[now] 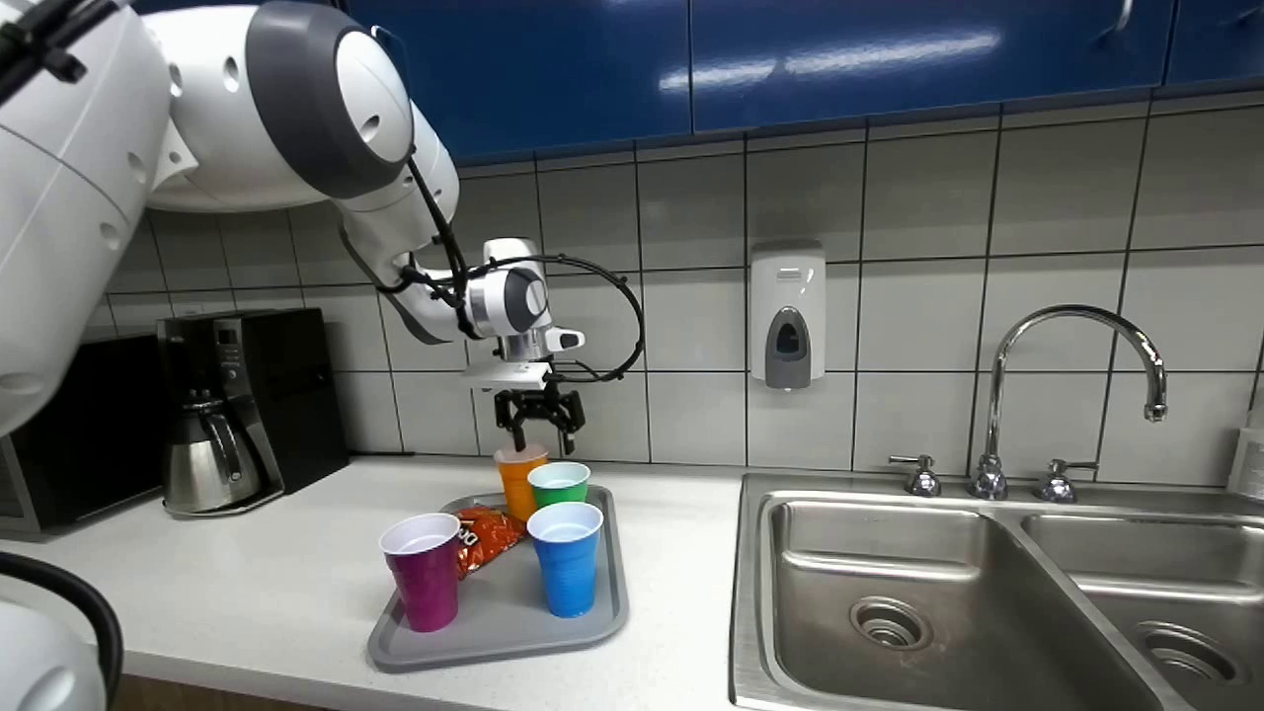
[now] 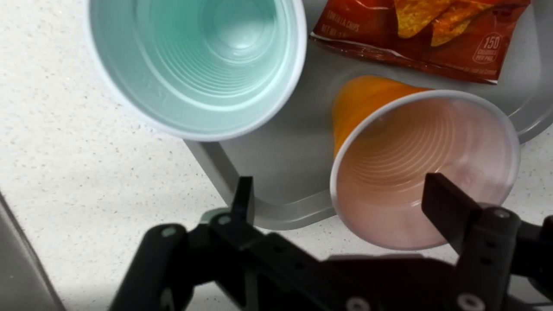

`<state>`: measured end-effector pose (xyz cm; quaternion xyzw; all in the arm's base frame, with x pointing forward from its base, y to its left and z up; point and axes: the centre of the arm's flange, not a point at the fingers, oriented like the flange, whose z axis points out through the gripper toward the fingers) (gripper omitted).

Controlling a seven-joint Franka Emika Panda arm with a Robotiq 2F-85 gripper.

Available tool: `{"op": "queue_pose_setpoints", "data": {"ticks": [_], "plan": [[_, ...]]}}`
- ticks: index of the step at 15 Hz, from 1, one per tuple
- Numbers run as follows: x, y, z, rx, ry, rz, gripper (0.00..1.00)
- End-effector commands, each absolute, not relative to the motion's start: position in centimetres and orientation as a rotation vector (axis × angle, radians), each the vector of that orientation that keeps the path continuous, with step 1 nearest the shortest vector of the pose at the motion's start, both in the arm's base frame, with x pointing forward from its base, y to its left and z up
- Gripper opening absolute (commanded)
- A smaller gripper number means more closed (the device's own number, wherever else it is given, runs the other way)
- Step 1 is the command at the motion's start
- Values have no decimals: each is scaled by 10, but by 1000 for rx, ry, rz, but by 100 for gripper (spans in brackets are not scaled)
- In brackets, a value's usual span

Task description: Put the purple, blue and green cups onto the tray

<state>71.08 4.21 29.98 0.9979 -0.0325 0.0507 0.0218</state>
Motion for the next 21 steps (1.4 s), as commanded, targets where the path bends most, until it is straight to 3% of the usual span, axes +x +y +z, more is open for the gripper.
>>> {"op": "queue_pose_setpoints", "data": {"ticks": [1,11,21], "plan": [[695,34,330,3125,-93,180,100],[653,24,362,3137,-43,217,100],[565,4,382,3100,99,179,100]]}}
